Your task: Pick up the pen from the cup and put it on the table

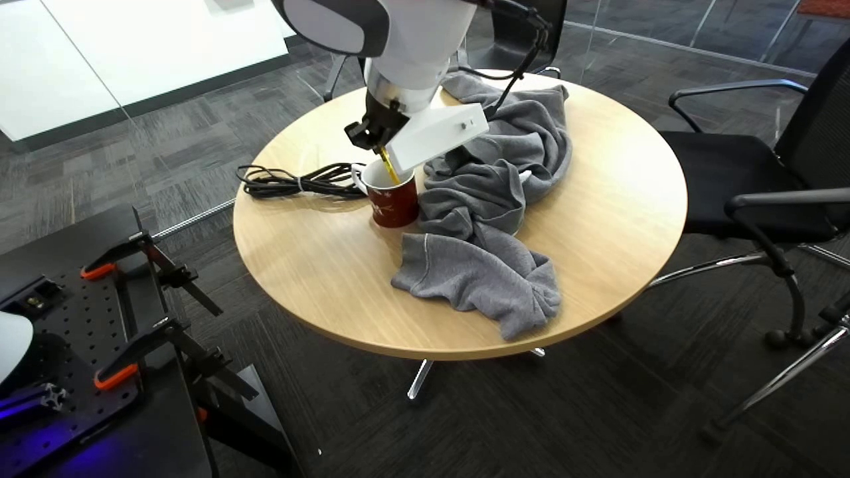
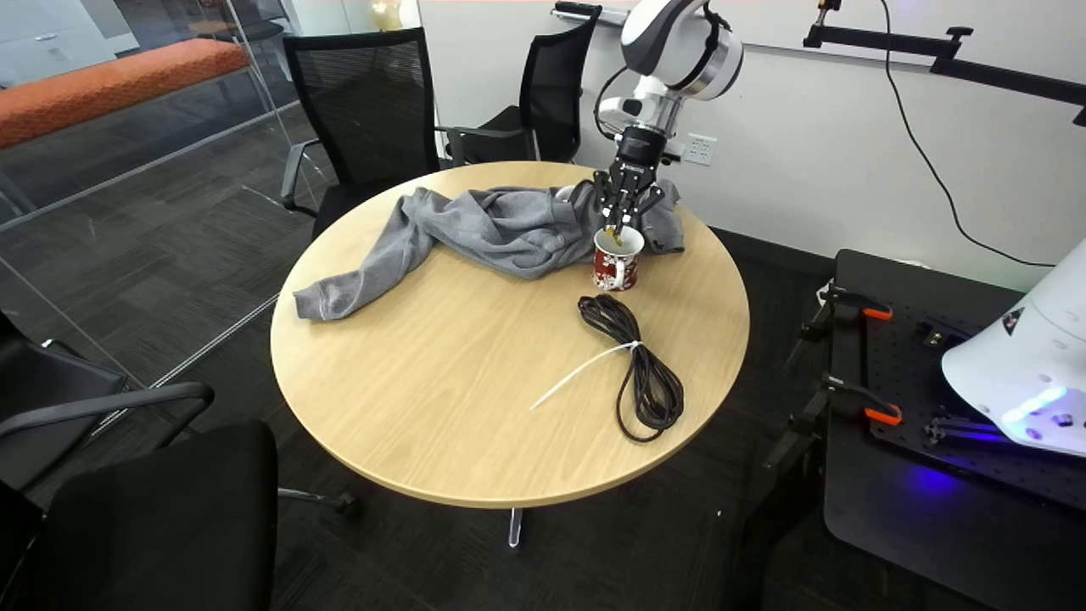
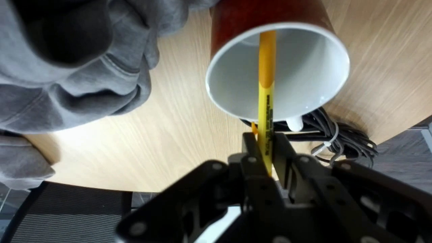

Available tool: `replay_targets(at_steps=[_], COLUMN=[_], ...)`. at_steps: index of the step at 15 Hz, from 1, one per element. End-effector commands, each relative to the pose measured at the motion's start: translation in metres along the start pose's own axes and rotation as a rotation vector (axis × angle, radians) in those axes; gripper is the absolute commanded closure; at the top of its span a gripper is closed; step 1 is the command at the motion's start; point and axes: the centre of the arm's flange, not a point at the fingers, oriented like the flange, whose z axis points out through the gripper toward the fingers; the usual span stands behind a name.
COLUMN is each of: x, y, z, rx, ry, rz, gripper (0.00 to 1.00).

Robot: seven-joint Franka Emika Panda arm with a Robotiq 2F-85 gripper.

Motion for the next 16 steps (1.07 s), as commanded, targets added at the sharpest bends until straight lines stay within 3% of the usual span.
replay_targets(at_steps=[1,5,8,16], x=[0.034,0.070,0.102,0.189], y=[-0.024,-0.038,-0.044,-0.030], z=[-0.039,-0.065,-0.067,-0.022], rx=[-0.028,-0.033,-0.074,-0.139], ry=[0.059,0.111,0.067,-0.041], rz=[-0.027,-0.071,-0.059,-0.003], gripper=[0.96,0.96,0.96,0.96])
